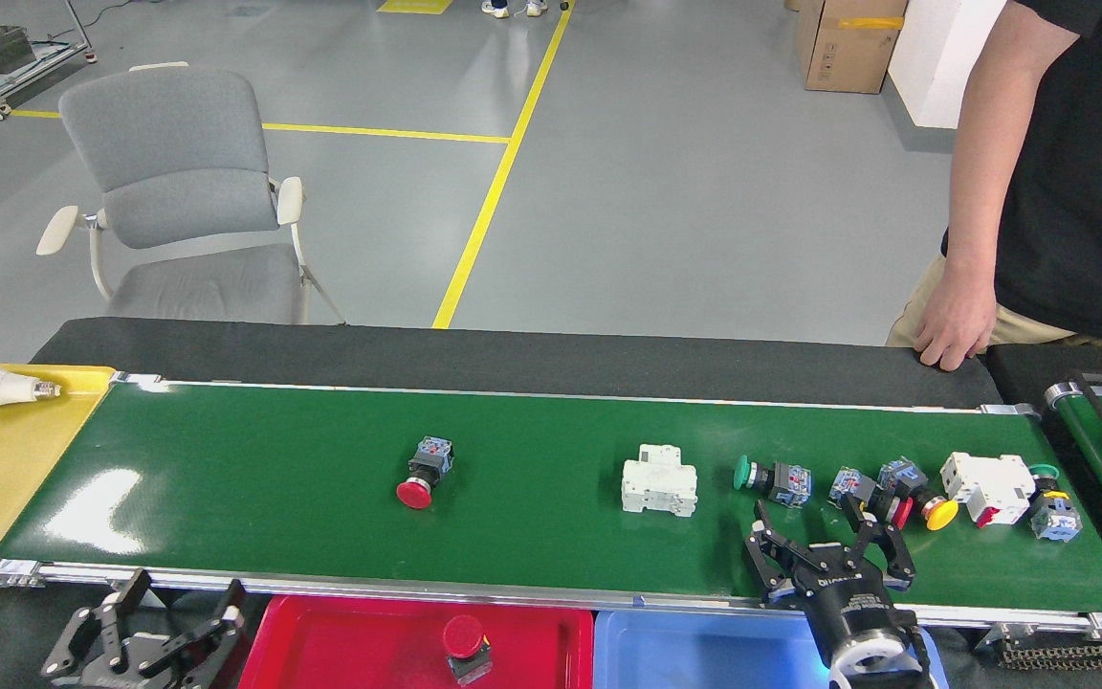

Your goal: Pick switch part from conveyor to tray

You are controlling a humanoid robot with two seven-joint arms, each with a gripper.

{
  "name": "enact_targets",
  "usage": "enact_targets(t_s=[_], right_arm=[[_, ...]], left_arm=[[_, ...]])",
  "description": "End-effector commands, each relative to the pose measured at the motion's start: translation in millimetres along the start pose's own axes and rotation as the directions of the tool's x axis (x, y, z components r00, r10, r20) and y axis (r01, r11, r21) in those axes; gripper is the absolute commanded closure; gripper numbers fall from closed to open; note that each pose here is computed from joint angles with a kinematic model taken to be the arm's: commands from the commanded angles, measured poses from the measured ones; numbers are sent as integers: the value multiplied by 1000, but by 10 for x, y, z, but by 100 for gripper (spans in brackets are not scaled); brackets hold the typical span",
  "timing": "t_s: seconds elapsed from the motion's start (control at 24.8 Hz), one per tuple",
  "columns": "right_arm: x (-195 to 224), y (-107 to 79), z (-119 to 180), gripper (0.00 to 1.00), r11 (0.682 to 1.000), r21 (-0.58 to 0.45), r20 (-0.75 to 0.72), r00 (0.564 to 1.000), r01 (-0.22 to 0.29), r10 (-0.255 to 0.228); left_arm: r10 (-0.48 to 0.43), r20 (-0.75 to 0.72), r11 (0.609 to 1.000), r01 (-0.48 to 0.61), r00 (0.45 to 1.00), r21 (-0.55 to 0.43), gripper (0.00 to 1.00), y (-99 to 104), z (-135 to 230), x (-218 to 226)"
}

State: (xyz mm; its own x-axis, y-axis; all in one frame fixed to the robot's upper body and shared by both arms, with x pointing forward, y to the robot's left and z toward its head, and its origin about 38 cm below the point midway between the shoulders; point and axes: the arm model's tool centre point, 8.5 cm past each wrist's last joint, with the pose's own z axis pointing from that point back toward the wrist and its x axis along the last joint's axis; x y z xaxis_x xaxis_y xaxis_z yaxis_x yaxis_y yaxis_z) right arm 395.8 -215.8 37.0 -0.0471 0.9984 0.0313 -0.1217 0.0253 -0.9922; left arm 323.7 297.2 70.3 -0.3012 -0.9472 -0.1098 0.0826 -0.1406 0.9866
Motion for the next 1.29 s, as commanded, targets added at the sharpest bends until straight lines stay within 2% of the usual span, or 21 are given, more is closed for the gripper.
enact_targets(t_s=[0.0, 0.12, 0.32, 0.36, 0.4, 0.44, 0.48, 0.56, 0.64, 0.81, 0.89, 0.97, 1.01, 1.05, 1.09, 1.21, 1.25], right_arm=[[33, -85, -108, 0, 1000, -14, 3, 1000, -12, 12], [190, -71, -298, 0, 1000, 10, 22, 1000, -21, 21], [522, -91, -599, 3, 997, 38, 13, 998, -63, 62], [581, -110, -622, 11, 997, 35, 13, 998, -63, 63], [618, -121, -628, 29, 997, 32, 25, 997, -72, 71], [668, -126, -632, 55, 996, 30, 43, 996, -85, 84], [700, -111, -624, 66, 995, 33, 55, 994, -97, 95], [718, -93, -614, 79, 992, 35, 76, 990, -123, 120], [733, -81, -603, 87, 991, 35, 86, 988, -130, 127], [794, -137, -596, 90, 992, 15, 125, 984, -128, 125], [898, -243, -543, 90, 993, -25, 191, 974, -116, 118], [1128, -287, -335, 90, 993, -65, 333, 936, -98, 115], [1262, -311, -188, 90, 992, -87, 415, 903, -87, 115], [1376, -335, -31, 90, 992, -107, 489, 865, -73, 116], [1447, -344, 103, 90, 991, -120, 545, 830, -65, 121], [1739, -177, 607, 82, 993, -104, 749, 652, -59, 117], [1838, -114, 714, 70, 994, -91, 789, 605, -58, 107]], left_arm=[[-40, 20, 999, 40, 999, 11, 0, 100, -183, 91], [-67, 14, 998, 67, 998, -12, 0, 94, -502, 142], [-31, 7, 998, 31, 1000, -50, 0, 36, -921, 50], [-26, 7, 998, 27, 1000, -57, 0, 29, -968, 28], [-19, 5, 998, 20, 1000, -62, 0, 18, -1003, 11], [-16, 7, 997, 16, 1000, -69, 0, 5, -1036, 5], [-14, 6, 997, 15, 1000, -73, 0, 0, -1058, -9], [-2, 6, 996, 2, 1000, -90, 0, -48, -1102, -16], [10, 1, 995, -9, 1000, -104, 0, -76, -1162, -43], [25, -42, 992, -31, 999, -126, 2, -126, -1260, -160], [31, -71, 990, -40, 997, -137, 11, -146, -1314, -212], [36, -82, 988, -47, 996, -145, 27, -159, -1349, -250], [40, -82, 988, -52, 996, -145, 41, -163, -1356, -251], [50, -86, 989, -61, 995, -135, 60, -158, -1351, -264], [53, -87, 990, -64, 995, -129, 71, -158, -1351, -264], [57, -88, 995, -63, 994, -77, 85, -121, -1350, -270], [57, -85, 996, -62, 995, -65, 87, -119, -1343, -264]])
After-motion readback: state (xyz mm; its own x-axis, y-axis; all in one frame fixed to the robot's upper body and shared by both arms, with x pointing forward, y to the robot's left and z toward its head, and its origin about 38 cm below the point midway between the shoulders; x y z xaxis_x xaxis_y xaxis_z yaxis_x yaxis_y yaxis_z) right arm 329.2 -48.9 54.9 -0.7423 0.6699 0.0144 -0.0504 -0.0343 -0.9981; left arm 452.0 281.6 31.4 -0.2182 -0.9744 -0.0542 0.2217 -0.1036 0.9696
